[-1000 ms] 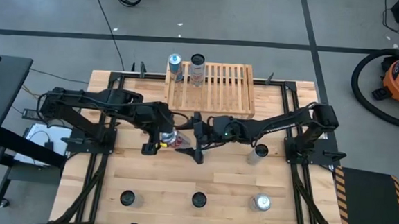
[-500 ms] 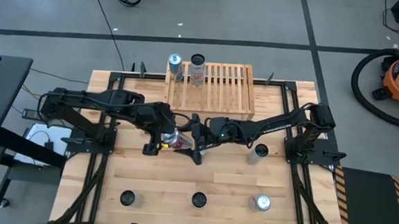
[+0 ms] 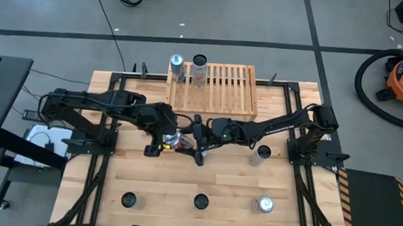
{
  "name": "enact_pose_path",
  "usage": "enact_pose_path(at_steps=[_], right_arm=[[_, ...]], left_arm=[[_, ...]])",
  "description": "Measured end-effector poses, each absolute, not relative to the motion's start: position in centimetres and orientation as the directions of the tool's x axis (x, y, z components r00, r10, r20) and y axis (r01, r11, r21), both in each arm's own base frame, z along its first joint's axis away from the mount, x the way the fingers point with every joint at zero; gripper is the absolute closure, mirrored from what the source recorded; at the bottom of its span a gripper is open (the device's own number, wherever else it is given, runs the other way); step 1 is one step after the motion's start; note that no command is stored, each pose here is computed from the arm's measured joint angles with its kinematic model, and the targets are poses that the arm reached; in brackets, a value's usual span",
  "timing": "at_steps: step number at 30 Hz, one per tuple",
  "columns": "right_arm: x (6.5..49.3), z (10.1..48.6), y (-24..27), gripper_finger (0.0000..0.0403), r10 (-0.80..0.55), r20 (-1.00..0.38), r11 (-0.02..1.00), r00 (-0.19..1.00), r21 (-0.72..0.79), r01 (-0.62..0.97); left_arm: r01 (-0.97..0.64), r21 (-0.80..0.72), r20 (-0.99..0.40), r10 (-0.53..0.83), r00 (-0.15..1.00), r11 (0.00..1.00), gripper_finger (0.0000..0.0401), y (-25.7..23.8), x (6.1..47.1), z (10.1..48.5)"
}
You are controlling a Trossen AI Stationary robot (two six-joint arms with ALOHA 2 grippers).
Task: Place canned beverage on shelf
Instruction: Put the top silver soda can on the shelf
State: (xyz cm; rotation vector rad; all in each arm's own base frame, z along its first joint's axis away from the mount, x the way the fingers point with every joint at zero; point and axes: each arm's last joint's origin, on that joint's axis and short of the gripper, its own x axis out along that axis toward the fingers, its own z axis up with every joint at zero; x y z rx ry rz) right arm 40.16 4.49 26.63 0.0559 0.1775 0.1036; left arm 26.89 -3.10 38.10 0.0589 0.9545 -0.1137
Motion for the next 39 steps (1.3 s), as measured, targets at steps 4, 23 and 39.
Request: enact_pose_path(at_steps=[4,23,39], right_arm=[[40.16,26.63,4.52,0.0087,0.107,-0.173,0.993,0.979,0.077,-0.095],[40.12,26.72,4.91,0.009,0.09,-0.164,0.993,0.982,0.093,-0.075],[40.1,26.79,4.9,0.009,0.09,-0.16,0.993,0.983,0.091,-0.076]], left_arm=[[0.124,-0.002,-0.817,-0.073,0.572,0.992,0.0084,-3.11,26.89,38.1],[0.126,-0.004,-0.819,-0.075,0.569,0.992,0.0083,-3.11,26.81,38.13],[0.109,-0.012,-0.809,-0.074,0.584,0.994,0.0082,-3.15,26.92,38.24]])
